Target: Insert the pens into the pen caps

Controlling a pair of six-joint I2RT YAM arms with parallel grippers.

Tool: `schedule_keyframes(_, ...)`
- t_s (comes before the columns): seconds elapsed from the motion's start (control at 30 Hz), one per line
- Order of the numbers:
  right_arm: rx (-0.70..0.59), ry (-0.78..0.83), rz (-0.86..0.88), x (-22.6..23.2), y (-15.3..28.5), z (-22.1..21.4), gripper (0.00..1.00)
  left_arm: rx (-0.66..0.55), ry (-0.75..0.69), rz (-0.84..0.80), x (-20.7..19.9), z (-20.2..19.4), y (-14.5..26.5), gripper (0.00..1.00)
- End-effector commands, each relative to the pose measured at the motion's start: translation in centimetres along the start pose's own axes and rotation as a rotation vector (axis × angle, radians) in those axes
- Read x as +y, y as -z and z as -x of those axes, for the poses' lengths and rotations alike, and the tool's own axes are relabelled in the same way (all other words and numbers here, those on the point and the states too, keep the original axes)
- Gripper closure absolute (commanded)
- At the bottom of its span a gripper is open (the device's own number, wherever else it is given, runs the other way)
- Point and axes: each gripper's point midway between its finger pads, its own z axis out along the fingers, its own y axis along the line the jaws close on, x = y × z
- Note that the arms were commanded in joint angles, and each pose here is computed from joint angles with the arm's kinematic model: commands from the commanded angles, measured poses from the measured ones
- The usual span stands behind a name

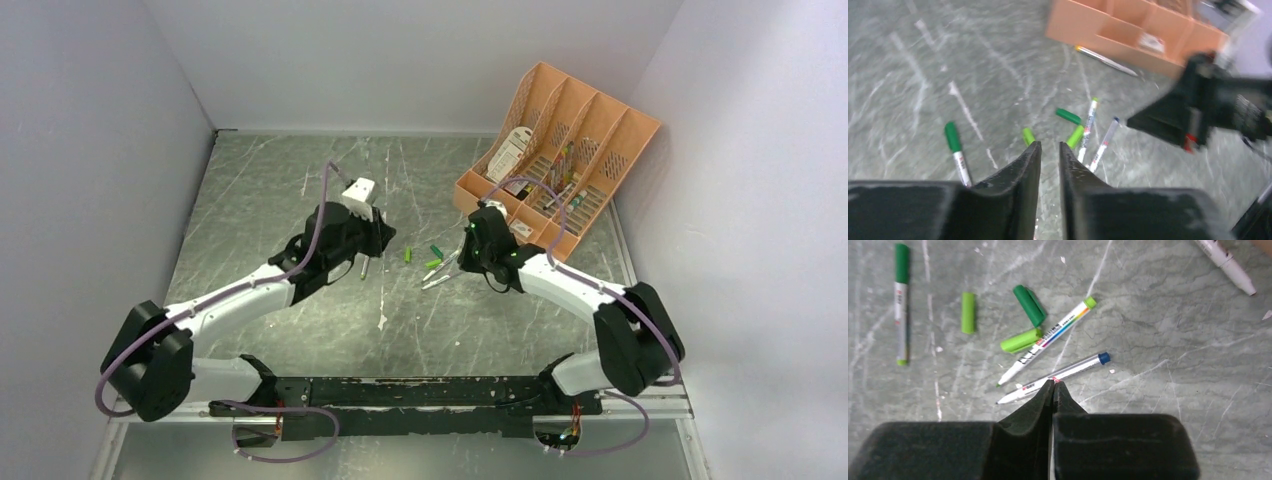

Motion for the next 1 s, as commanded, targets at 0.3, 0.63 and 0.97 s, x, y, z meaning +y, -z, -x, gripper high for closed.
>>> schedule_keyframes(0.3,0.043,0.041,-0.024,-0.5,-4.7,0.8,1.00,0.143,0.014,-0.392,-10.6,-10.0,1.3,0.93)
schedule_keyframes(0.63,0.086,0.031,-0.026,-1.3,-5.3,-1.0,1.00,0.317,-0.029,-0.343,-11.2,-14.9,-1.0,0.93)
schedule_keyframes(0.97,0.123,0.015,-0.025,-2.6,-4.2,-4.0,1.00,0.443,-0.069,-0.245,-9.5,-18.9,-3.5,0.93)
